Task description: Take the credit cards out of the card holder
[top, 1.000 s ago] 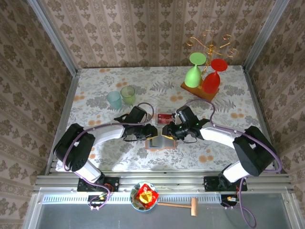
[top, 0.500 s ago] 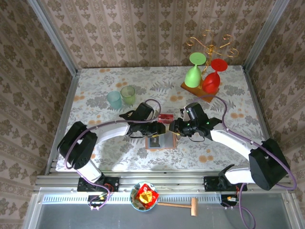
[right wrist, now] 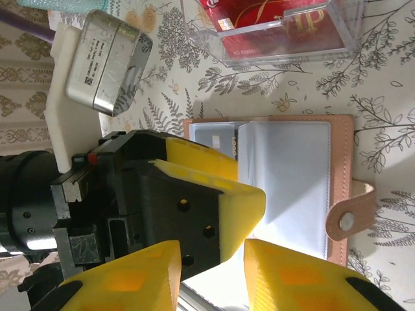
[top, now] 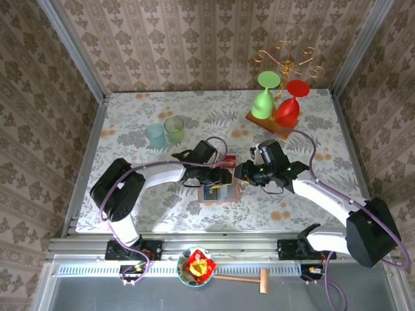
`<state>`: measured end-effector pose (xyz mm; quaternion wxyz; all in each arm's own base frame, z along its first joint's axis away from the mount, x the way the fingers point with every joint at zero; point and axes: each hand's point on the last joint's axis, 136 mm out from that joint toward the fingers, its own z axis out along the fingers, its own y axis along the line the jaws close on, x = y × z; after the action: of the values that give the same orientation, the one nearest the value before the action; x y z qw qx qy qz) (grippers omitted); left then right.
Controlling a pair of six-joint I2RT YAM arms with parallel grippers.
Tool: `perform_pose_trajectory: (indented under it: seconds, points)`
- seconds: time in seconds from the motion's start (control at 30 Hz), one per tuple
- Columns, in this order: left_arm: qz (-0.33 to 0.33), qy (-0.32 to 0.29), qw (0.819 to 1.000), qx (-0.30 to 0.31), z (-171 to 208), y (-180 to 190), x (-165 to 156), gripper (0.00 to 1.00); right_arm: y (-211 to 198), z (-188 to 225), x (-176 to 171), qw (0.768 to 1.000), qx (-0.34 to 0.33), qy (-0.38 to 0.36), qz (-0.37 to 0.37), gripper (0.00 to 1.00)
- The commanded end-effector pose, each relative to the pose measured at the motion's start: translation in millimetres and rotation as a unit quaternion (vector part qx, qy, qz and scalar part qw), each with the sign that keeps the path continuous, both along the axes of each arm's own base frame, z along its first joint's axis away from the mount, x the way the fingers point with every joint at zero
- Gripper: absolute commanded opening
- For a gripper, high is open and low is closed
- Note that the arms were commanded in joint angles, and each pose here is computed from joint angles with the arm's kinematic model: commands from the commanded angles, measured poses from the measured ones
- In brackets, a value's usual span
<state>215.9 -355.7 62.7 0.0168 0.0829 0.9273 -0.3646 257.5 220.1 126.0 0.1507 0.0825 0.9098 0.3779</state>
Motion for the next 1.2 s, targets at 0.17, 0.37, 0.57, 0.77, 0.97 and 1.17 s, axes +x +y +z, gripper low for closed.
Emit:
perform_pose_trajectory:
  seconds: [0.17, 0.37, 0.57, 0.77, 0.97, 1.17]
  points:
    - [-0.023, -0.006, 0.999, -0.021, 4.0, -18.3, -0.1, 0.57, -12.8, -3.4, -6.9, 1.000, -0.015, 0.002, -0.011, 0.32]
    - [-0.022, 0.000, 1.000, -0.013, -5.1, -15.9, -1.5, 0.57, -13.9, -4.3, -8.6, 1.000, -0.014, 0.002, -0.014, 0.33]
    - [-0.023, 0.009, 1.000, -0.006, -14.4, -14.5, -3.3, 0.56, -13.8, -4.4, -8.6, 1.000, -0.013, 0.003, -0.015, 0.33]
    - [-0.021, -0.001, 1.000, -0.008, -7.3, -12.3, -2.8, 0.55, -10.9, -5.6, -7.5, 1.000, -0.007, 0.006, -0.012, 0.33]
    - [-0.011, -0.020, 1.000, -0.013, 5.2, -8.3, 1.8, 0.55, -5.3, -6.1, -4.6, 1.000, 0.002, 0.011, -0.006, 0.32]
    - [0.002, -0.033, 0.999, -0.015, 14.7, -0.4, 6.8, 0.55, 0.4, -9.5, -1.3, 1.000, 0.004, 0.019, 0.003, 0.32]
